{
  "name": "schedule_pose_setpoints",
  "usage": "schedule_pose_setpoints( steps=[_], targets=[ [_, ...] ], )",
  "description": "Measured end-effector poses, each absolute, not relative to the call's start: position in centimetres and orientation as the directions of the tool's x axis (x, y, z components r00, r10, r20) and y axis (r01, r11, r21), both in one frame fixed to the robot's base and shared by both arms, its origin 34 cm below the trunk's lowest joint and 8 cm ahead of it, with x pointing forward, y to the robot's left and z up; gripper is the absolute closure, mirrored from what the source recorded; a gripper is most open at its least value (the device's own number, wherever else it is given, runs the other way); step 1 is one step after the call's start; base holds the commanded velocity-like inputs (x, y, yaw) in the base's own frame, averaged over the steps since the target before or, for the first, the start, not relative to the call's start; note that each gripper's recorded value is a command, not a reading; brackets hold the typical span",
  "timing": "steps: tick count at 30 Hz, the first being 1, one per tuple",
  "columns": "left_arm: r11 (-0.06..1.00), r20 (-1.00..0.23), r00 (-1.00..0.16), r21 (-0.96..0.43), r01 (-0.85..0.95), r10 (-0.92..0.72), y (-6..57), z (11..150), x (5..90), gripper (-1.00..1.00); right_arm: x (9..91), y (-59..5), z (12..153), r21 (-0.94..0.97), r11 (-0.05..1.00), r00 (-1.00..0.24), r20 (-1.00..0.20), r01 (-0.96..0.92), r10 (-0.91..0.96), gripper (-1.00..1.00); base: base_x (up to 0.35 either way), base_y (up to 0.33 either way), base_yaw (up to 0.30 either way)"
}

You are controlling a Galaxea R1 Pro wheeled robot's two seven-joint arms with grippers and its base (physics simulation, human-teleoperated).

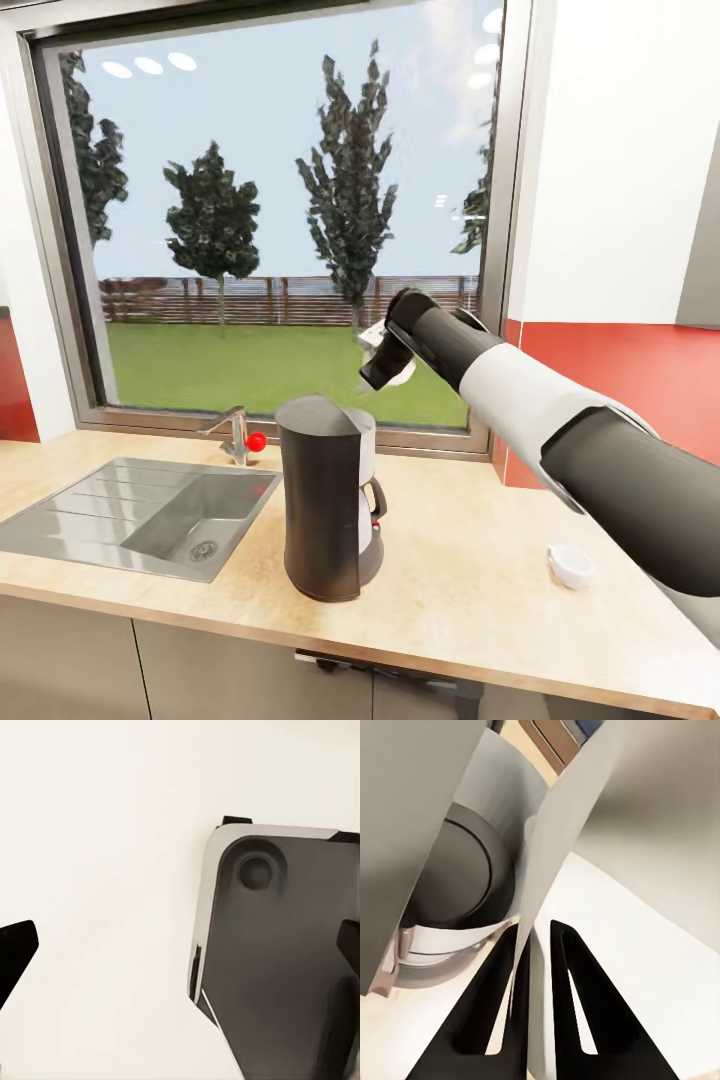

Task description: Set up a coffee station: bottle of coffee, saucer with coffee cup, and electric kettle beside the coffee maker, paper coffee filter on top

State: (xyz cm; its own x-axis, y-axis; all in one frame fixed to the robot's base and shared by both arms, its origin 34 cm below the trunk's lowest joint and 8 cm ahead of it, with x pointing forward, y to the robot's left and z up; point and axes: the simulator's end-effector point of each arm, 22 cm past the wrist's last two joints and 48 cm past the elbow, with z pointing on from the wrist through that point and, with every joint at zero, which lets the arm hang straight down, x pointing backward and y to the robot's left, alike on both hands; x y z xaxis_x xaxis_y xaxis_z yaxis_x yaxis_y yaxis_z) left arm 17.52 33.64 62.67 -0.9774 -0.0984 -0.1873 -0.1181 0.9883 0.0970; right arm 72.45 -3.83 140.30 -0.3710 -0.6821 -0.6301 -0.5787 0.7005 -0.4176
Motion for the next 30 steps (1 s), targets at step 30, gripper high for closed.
schedule_pose_setpoints(
  steps=[30],
  targets=[
    [0.989,-0.185,-0.978,0.093,-0.118,-0.099,33.4,62.6,17.5,-1.00,73.0,-6.5,137.5,-0.351,0.753,-0.477,-0.607,-0.556,-0.635,1.00,0.026,0.017,0.000]
  ],
)
